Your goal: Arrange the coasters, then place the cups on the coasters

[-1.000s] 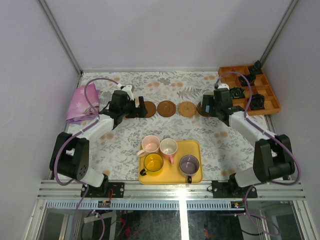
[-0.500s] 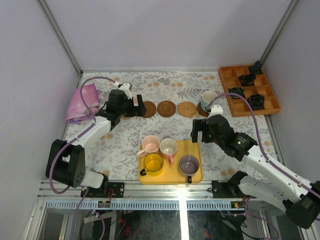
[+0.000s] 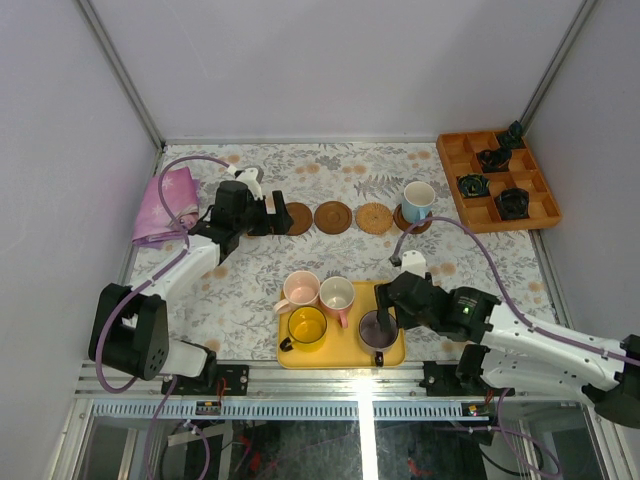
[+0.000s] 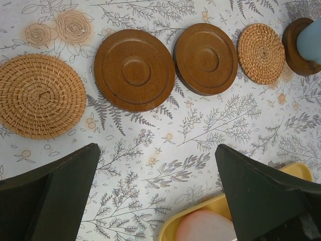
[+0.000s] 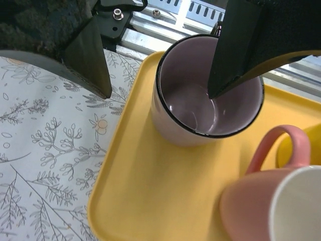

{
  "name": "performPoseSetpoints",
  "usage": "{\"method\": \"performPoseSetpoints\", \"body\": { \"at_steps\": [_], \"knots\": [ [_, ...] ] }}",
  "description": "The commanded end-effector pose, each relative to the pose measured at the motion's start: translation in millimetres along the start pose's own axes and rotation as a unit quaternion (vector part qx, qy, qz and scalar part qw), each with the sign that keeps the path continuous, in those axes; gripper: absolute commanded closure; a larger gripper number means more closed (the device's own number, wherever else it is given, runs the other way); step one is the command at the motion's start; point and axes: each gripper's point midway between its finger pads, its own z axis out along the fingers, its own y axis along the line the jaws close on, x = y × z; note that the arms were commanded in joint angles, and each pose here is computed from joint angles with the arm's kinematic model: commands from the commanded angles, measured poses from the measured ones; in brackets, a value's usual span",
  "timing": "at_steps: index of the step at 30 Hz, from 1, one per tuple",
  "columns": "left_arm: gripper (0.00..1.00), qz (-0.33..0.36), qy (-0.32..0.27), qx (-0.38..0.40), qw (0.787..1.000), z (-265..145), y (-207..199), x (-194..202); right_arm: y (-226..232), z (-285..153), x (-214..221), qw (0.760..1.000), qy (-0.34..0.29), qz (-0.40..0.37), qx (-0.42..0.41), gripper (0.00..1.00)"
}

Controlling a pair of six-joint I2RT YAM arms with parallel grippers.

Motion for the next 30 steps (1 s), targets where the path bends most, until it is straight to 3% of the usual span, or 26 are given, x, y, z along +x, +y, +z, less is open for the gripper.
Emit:
{"method": "performPoseSetpoints", "body": {
  "at_steps": [1,3,9,11,18,25,30],
  "knots": [
    [0.0,-0.008,-0.005,0.001,1.0,-4,0,-1,-4,1,5,1.0,0.008,0.002,0.027,0.18],
    [0.0,-0.008,-0.004,0.0,1.0,-3,1,0,-7,3,8,0.999,0.01,0.004,0.033,0.28],
    [0.0,-0.011,0.0,-0.001,1.0,-1,1,1,-19,10,12,0.998,0.004,0.016,0.064,0.68],
    [0.0,-0.011,0.001,-0.001,1.0,0,1,0,-22,11,10,0.997,-0.001,0.018,0.075,0.77],
    [0.0,-0.014,0.005,-0.003,1.0,3,3,3,-26,22,-6,0.994,-0.034,-0.018,0.103,0.83],
    [0.0,-0.018,0.005,-0.003,1.0,5,4,5,-34,38,-28,0.981,-0.054,-0.093,0.16,0.83],
    [0.0,-0.017,0.003,-0.007,1.0,5,5,5,-35,50,-43,0.977,-0.074,-0.111,0.165,0.72]
  ]
}}
